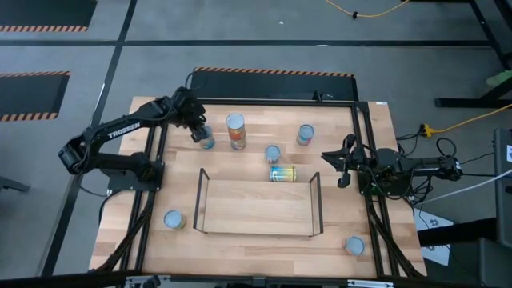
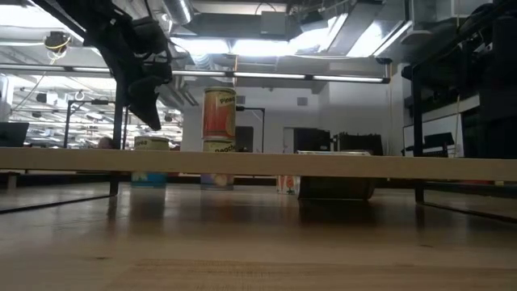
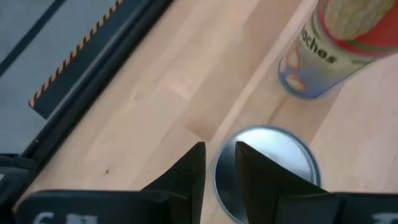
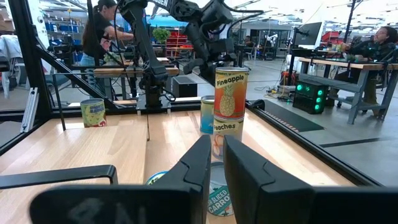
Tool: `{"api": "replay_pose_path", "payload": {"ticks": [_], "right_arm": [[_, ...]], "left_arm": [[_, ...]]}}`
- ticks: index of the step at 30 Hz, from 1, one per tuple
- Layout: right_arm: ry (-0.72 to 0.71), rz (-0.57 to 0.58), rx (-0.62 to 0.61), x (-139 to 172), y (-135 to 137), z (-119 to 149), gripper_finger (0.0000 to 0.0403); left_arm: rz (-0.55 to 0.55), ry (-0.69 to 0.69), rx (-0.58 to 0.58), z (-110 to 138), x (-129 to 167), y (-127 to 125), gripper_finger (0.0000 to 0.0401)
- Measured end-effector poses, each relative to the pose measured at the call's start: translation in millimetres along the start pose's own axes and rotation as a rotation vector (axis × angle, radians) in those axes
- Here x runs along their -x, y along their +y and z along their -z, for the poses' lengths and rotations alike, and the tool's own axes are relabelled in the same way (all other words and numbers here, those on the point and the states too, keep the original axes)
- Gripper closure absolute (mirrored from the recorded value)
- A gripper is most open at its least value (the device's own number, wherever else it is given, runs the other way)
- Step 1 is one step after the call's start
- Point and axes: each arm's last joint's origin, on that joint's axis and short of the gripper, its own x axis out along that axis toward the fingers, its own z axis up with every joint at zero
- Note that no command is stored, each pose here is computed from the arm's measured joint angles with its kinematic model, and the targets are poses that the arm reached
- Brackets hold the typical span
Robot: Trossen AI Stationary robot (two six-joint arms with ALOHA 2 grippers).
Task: Pick and place cans onto a shelf
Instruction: Put the yellow blue canned tomatoes on the shelf
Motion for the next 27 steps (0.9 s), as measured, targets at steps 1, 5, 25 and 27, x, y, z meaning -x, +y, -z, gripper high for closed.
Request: {"api": "replay_pose_path", "payload": {"ticks": [1, 5, 25, 27], "right_arm": [[0.000, 0.000, 0.000, 0.0, 0.0, 0.0, 0.0354], [0.000, 0.000, 0.000, 0.0, 0.0, 0.0, 0.0354], [0.000, 0.000, 0.000, 0.0, 0.0, 0.1, 0.0354], [0.000, 0.000, 0.000, 0.0, 0.0, 0.1, 0.0354]], "left_arm": [[0.001, 0.012, 0.000, 0.8, -1.0, -0.1, 0.0320], [0.000, 0.035, 0.016, 2.0, -3.9, -0.1, 0.0319], [-0.039, 0.108, 0.054, 3.0, -20.3, 1.9, 0.0270], [-0.039, 0.122, 0.053, 2.9, -24.0, 2.2, 0.0270]]}}
